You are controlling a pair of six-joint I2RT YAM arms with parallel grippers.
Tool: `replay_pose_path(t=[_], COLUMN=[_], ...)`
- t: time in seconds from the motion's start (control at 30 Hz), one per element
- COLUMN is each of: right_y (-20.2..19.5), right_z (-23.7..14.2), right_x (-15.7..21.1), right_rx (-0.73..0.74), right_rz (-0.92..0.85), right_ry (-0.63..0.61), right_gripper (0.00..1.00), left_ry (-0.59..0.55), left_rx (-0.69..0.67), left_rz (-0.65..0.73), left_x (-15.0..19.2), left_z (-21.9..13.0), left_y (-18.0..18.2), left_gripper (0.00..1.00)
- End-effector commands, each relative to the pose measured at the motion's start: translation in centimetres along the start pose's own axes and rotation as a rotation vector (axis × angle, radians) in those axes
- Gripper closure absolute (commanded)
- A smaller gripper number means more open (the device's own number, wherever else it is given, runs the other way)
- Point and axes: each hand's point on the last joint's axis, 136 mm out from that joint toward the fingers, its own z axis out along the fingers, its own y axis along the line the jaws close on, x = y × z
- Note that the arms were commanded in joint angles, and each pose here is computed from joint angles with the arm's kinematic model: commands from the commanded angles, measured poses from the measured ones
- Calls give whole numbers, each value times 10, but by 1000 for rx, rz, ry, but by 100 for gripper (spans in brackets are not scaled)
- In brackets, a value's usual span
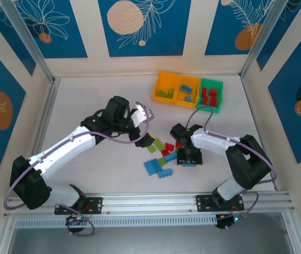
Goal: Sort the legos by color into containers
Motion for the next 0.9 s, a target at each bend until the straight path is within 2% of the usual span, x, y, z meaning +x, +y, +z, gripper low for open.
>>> replay_pose_path(t=[0.0, 0.13, 0.23, 0.33, 0.43, 0.5, 0.7, 0.87], right_y=[-5, -8, -13, -15, -16, -16, -7, -2], right_z=[9, -19, -53, -91, -122, -135, -135, -115], right_x=[4, -4, -25, -62, -117, -157, -258, -320], right_rx=[20, -10, -82, -193, -279, -295, -250, -190], right_rz=[12, 37, 95, 164, 215, 232, 237, 222], right_ry=[6, -59, -147, -264, -385, -423, -435, -428], right_gripper=[42, 45, 48, 49, 49, 50, 51, 50], left_ry=[-29, -43, -52, -64, -79, -85, -71, -42], left_rx=[-9, -21, -24, -34, -45, -38, -38, -72], left_rz=[39, 46, 46, 41, 31, 25, -6, -45], left_x=[-4, -6, -8, -11, -15, -17, -16, -9], left_z=[-8, -14, -15, -14, -11, -9, -7, -11], left_y=[-5, -6, -6, -4, -1, -1, -4, -4], left_gripper=[0, 0, 0, 0, 0, 0, 0, 0])
